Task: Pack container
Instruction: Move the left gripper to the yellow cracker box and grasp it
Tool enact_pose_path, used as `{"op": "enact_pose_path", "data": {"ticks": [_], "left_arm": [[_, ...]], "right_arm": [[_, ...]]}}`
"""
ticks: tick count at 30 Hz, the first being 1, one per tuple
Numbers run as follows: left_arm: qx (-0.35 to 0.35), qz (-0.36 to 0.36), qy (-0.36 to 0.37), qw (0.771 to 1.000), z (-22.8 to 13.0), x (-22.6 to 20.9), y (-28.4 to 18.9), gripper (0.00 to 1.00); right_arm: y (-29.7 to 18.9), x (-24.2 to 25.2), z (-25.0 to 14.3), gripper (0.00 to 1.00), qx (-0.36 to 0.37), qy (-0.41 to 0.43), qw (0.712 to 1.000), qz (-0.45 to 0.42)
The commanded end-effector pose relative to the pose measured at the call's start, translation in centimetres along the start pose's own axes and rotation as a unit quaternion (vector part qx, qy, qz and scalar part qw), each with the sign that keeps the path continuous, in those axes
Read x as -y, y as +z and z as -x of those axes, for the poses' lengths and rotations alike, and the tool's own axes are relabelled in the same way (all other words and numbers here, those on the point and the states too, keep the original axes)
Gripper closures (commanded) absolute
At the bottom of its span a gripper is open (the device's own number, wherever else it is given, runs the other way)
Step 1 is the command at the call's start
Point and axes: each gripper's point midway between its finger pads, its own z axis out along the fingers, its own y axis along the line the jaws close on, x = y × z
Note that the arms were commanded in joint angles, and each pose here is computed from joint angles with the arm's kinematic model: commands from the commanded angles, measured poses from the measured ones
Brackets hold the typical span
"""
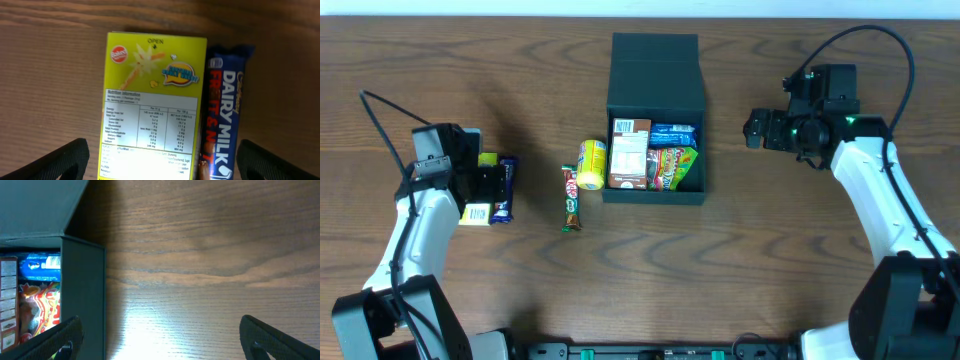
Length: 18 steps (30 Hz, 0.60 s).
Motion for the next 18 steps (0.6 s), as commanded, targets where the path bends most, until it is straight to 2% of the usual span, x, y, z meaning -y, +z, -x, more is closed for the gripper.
{"op": "enact_pose_path", "data": {"ticks": [1,9,18], "left_arm": [[-0.006,-0.007,0.029,1.0,-0.6,0.2,0.5,0.05],[-0.003,0.001,0.029,1.0,-0.4,0.0,0.6,0.05],[-0.038,0.003,0.021,0.999,-1.9,-0.1,3.6,0.05]], "right_arm": [[-0.5,-0.1,0.6,0.01,0.01,0.004,1.0,0.003],[-0.5,-0.1,0.6,0.01,0.01,0.004,1.0,0.003],[-0.5,0.0,0.5,0.01,0.008,0.004,1.0,0.002]]}}
